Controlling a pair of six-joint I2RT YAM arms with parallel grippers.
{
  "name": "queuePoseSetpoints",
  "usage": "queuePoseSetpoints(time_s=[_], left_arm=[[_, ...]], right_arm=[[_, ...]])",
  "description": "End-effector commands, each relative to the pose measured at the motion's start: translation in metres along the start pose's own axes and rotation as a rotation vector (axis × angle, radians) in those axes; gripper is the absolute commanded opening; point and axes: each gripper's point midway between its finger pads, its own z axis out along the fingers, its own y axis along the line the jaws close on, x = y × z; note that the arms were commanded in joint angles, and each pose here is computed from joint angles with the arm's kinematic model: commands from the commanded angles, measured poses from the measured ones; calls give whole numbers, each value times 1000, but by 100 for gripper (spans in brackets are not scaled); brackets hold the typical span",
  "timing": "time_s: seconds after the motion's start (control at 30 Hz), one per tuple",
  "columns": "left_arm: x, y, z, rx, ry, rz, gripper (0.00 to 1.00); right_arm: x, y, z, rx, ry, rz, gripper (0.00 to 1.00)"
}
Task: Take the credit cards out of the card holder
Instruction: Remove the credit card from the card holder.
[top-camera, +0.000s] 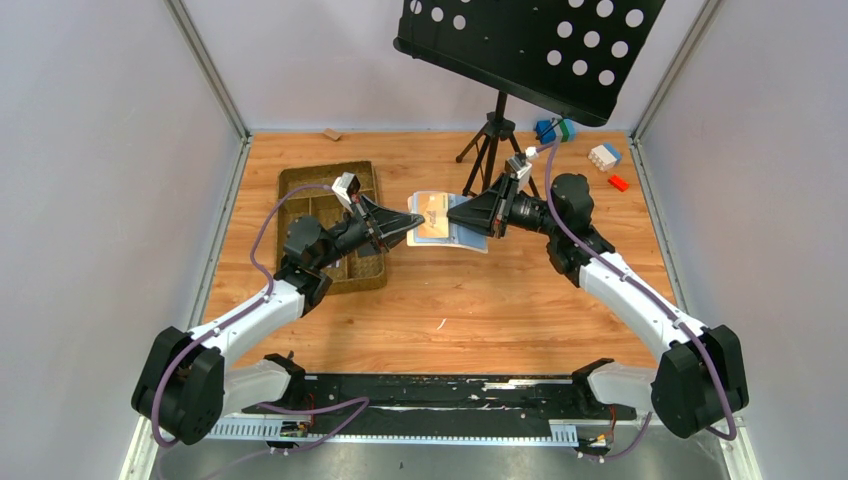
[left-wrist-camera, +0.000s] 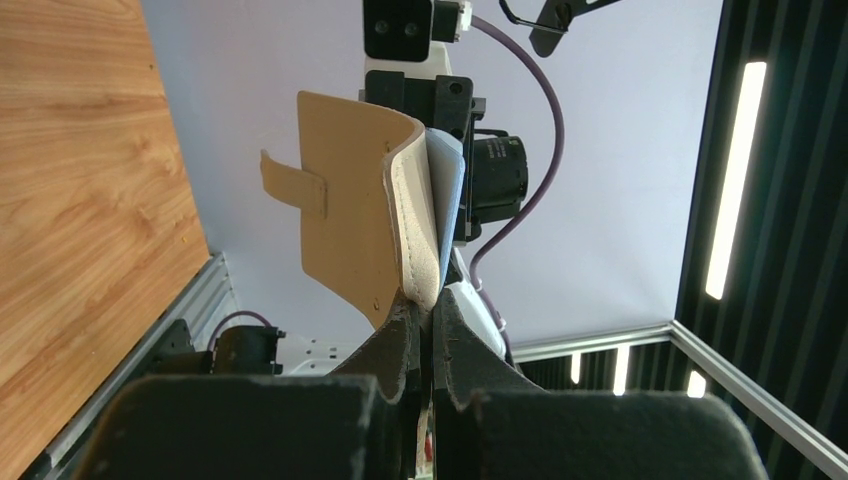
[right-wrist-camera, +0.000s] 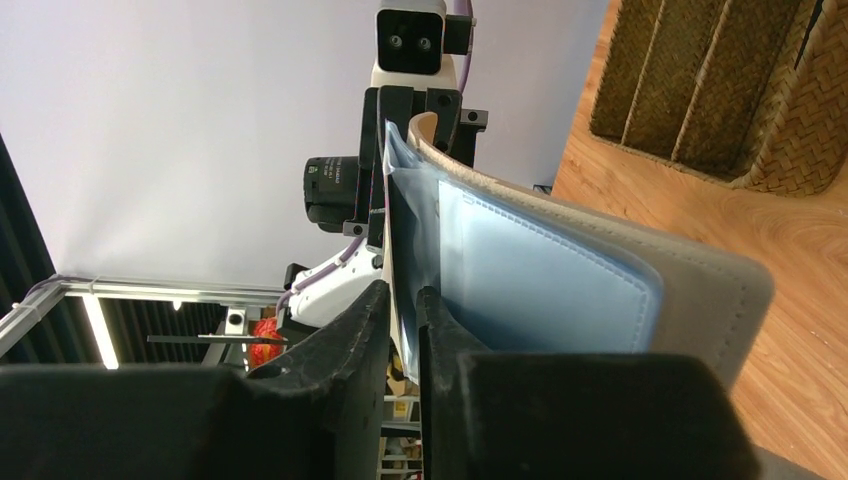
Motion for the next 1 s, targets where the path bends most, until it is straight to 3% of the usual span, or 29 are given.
queuePoseSetpoints(time_s=[0.0,0.47,0.6,0.77,0.97], left_arm=[[6,-29,1,93,17,50,0],[8,-28,3,88,27,51,0],[8,-29,2,93,25,53,2],[6,-33,0,110,5,55,7],[4,-31,-2,109,-18,53,2]], right_arm=[[1,16,2,-31,16,-55,15],[12,15,12,0,78,-85,13],[12,16,12,2,80,-77,1],[12,3,6,27,52,-28,0],[8,-9,-7,50,21,-10,0]])
